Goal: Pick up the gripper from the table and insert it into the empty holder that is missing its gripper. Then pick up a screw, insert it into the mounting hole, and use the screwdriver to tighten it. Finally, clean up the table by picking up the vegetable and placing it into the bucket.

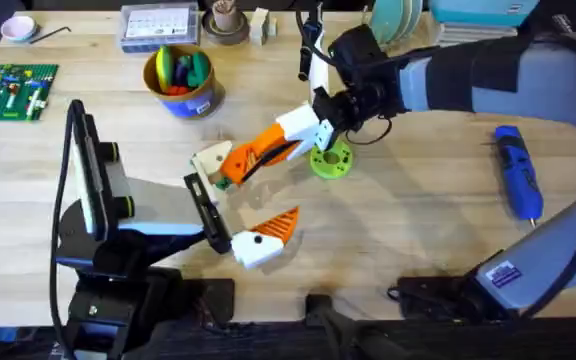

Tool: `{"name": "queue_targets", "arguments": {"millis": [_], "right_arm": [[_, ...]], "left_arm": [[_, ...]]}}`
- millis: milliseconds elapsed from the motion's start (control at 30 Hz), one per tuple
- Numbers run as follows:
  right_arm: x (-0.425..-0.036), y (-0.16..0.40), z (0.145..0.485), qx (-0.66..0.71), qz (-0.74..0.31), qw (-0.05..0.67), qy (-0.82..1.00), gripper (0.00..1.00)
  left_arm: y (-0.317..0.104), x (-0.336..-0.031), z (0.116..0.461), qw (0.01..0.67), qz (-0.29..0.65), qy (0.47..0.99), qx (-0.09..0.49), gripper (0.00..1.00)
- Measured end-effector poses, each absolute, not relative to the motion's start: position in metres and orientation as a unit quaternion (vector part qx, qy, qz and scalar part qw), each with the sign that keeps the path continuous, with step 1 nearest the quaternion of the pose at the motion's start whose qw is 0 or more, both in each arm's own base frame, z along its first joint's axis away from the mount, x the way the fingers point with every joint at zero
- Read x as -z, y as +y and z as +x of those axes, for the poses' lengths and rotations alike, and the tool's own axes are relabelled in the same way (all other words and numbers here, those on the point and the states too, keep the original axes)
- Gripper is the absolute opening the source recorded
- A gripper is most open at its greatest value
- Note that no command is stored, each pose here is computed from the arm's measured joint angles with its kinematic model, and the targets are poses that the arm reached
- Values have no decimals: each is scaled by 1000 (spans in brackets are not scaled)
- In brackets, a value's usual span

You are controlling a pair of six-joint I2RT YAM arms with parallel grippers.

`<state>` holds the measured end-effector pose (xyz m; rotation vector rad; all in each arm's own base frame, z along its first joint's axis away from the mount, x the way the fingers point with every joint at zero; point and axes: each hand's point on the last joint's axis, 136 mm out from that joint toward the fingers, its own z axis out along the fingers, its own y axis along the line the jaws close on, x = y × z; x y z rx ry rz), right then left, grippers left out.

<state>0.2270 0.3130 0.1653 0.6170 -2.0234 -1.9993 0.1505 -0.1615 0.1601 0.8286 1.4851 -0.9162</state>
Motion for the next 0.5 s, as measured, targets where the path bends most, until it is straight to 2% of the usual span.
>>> {"name": "queue_targets", "arguments": {"millis": [500], "right_arm": [[-162, 339, 236, 655, 212, 99, -718, 8]], "left_arm": [[-157, -160, 157, 575, 335, 642, 380, 993]]}}
